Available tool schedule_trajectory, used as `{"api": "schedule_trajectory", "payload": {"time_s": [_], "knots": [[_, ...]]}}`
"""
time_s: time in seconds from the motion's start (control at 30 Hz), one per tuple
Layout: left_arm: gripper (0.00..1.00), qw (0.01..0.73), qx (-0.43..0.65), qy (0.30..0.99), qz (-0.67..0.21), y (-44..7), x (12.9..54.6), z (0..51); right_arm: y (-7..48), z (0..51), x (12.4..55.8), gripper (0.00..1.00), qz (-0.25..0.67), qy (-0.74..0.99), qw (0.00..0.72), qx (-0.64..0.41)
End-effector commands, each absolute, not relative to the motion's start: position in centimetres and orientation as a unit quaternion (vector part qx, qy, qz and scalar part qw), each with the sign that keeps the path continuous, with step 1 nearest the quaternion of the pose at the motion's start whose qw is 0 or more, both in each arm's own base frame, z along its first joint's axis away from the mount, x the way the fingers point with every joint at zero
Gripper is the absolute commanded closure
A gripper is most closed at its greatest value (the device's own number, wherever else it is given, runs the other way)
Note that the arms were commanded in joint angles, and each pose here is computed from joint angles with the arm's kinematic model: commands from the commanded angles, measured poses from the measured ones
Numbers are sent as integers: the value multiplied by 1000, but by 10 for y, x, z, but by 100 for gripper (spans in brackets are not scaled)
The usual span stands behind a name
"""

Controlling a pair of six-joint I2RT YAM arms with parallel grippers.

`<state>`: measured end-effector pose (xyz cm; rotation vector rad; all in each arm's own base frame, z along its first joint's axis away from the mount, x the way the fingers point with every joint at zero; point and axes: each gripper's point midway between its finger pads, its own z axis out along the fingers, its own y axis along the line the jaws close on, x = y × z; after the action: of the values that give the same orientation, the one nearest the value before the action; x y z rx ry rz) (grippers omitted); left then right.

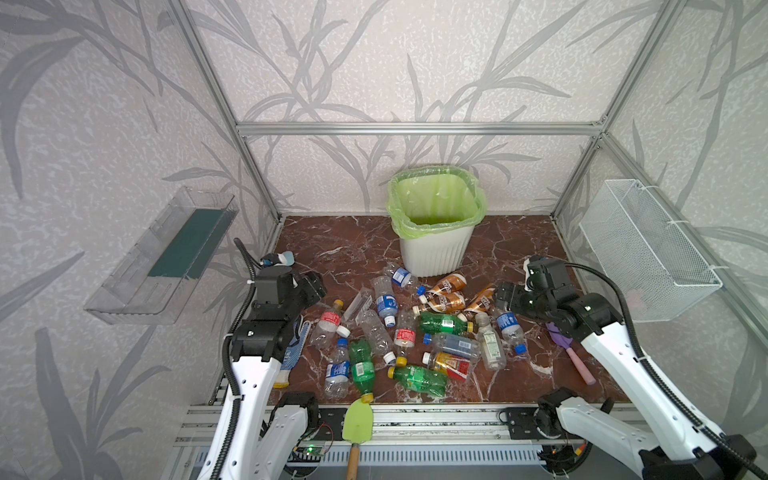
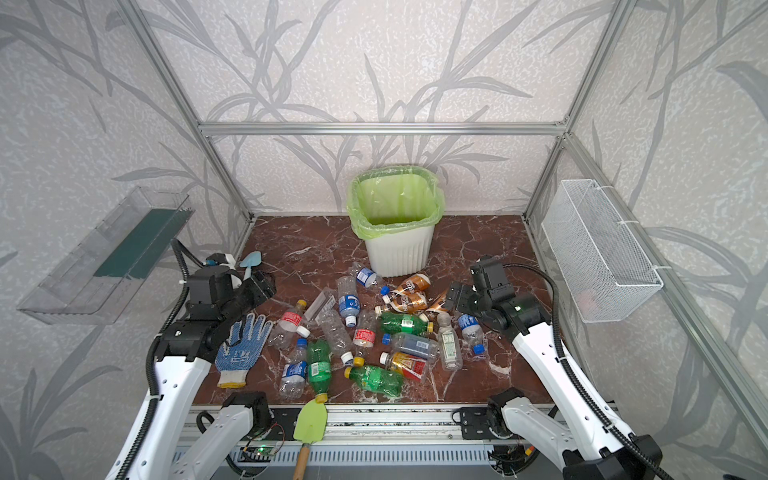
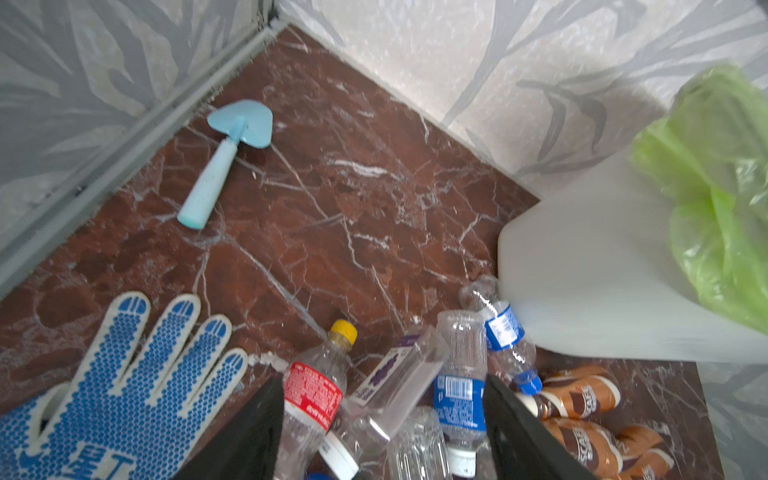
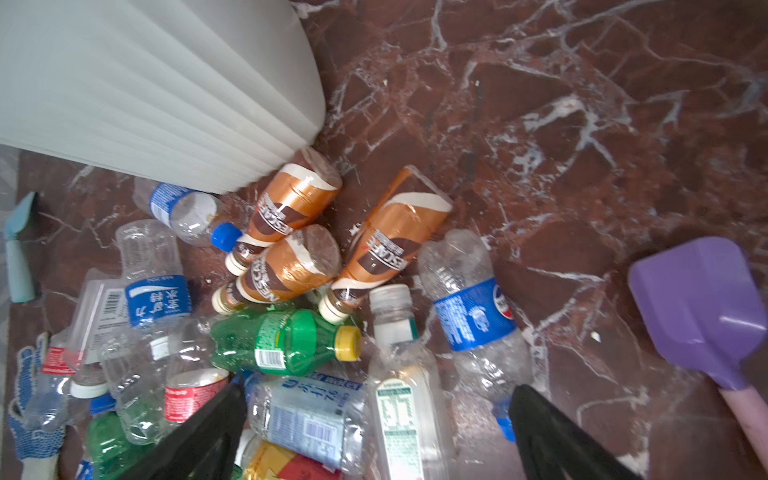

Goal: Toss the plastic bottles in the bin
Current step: 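Grasp the clear blue-label bottle with the right gripper while the left gripper moves over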

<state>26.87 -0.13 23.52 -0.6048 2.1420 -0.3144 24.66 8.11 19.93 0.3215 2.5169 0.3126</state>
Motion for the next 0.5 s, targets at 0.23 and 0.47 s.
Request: {"api": "schedule_trajectory", "payload": {"time_s": [0.23, 0.47], "knots": [[26, 396, -231, 876, -151, -17, 254, 218, 32, 171, 211, 19, -37, 969, 212, 122], [27, 385, -223, 880, -163, -27, 265, 210, 38, 125, 211, 19, -58, 988, 118, 85]]}}
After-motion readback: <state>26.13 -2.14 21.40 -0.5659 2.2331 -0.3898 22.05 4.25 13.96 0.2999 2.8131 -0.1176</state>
